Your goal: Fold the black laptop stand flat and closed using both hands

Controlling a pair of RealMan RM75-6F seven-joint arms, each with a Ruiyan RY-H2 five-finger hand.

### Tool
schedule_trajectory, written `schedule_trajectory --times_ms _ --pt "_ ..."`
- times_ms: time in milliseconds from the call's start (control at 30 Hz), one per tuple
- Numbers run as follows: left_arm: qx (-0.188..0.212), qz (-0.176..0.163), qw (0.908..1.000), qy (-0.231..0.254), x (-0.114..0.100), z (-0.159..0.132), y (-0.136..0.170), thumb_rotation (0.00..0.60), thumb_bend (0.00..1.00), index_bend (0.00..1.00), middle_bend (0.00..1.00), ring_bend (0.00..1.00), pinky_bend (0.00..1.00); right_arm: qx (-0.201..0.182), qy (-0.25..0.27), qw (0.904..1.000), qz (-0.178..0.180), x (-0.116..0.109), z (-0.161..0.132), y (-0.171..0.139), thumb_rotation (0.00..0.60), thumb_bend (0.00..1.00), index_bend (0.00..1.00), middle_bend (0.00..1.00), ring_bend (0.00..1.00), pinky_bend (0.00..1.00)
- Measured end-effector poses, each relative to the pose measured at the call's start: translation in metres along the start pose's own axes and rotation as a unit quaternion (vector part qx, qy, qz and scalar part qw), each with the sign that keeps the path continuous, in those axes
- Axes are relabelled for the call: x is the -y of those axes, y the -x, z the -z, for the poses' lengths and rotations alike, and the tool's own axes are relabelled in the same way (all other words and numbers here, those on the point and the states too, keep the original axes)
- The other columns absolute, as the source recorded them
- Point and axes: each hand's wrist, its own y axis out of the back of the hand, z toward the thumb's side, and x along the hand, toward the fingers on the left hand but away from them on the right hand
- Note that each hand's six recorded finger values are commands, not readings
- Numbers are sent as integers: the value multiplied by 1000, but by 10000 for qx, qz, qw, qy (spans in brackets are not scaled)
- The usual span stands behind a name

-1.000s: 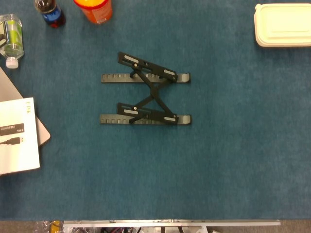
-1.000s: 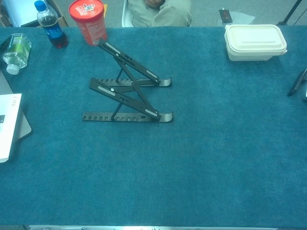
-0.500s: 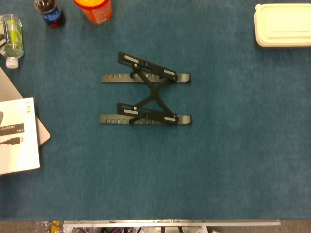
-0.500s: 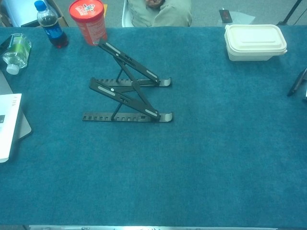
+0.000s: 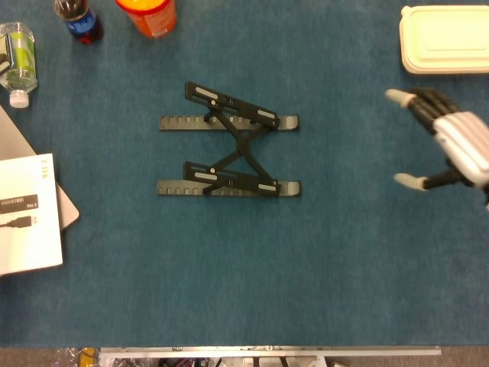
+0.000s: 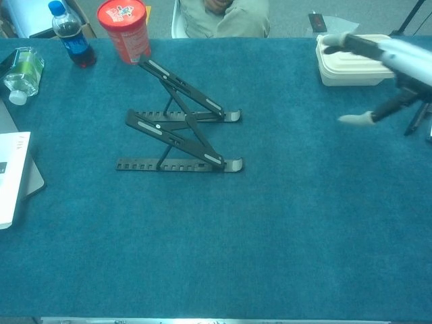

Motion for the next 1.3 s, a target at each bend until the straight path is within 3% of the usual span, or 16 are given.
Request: schedule_trajectory --times_ms 100,233,333,433,733,1300 --pt "-20 8 10000 11 0 2 2 600 284 23 44 0 13 -153 603 9977 -273 6 -13 21 600 136 0 94 0 0" --pt "-53 -6 10000 31 -1 5 4 600 285 23 43 0 13 -258 1508 9865 -585 13 -28 49 600 154 0 94 0 0" --pt "-81 -11 10000 38 -2 7 6 600 285 23 43 0 13 -310 2074 9747 -772 17 -38 71 600 320 0 94 0 0" --pt "-98 -16 9999 44 -2 8 6 600 285 23 44 0 13 -369 2385 9662 -905 22 -46 94 600 372 0 105 0 0" --pt "-107 -63 9999 97 -4 9 5 600 284 23 46 0 13 -523 2737 9525 -1227 43 -74 154 600 407 0 183 20 4" --pt "-46 58 9999 94 -3 4 2 600 284 23 50 0 13 -571 3171 9358 -1432 70 -106 221 600 437 0 273 88 30"
